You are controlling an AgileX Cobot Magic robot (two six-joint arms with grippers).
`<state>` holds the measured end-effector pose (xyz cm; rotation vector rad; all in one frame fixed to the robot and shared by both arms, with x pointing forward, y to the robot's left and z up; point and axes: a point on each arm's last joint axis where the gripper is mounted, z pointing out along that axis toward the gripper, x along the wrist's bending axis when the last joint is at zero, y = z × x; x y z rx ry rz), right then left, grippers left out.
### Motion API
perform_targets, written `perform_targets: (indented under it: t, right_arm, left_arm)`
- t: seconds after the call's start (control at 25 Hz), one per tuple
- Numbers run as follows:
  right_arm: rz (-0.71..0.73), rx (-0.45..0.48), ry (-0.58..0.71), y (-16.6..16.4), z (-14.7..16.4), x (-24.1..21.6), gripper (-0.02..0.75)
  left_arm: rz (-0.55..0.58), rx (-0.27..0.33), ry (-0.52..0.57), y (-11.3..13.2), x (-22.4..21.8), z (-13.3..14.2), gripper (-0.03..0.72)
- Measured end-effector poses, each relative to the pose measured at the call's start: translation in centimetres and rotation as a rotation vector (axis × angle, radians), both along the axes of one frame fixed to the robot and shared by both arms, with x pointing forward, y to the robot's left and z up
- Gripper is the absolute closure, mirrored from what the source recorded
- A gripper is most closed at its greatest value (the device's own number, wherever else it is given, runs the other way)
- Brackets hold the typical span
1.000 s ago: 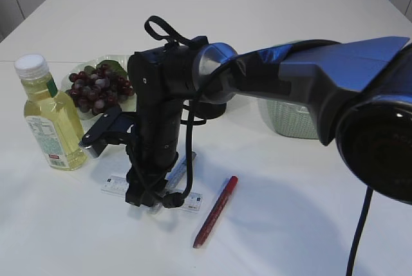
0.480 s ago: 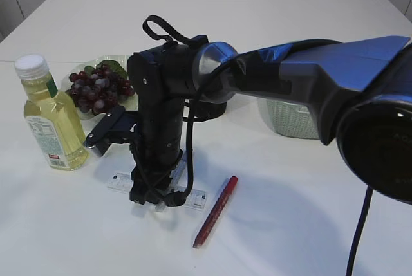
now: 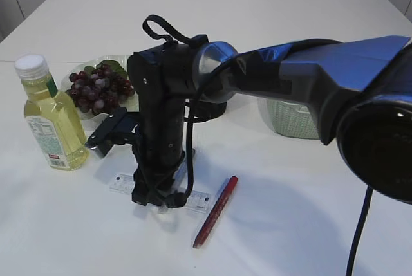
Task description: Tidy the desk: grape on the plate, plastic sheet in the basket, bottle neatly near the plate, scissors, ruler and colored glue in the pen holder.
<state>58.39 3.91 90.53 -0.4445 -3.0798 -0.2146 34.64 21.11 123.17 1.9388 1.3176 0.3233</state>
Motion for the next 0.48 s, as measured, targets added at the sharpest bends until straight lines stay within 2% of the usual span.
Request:
perform_targets:
  t: [0.28,0.48]
  right_arm:
    - [-0.001,-0.020,0.018,-0.1,0.5,-0.1,0.422]
    - [-0.012,0.024,-0.003,0.5,1.9,0.4,0.423]
  left_arm:
    - [0.000,0.000,0.000,0.0,0.0,0.0,0.393]
    - [0.000,0.000,0.000,0.0,0.0,0.0,0.393]
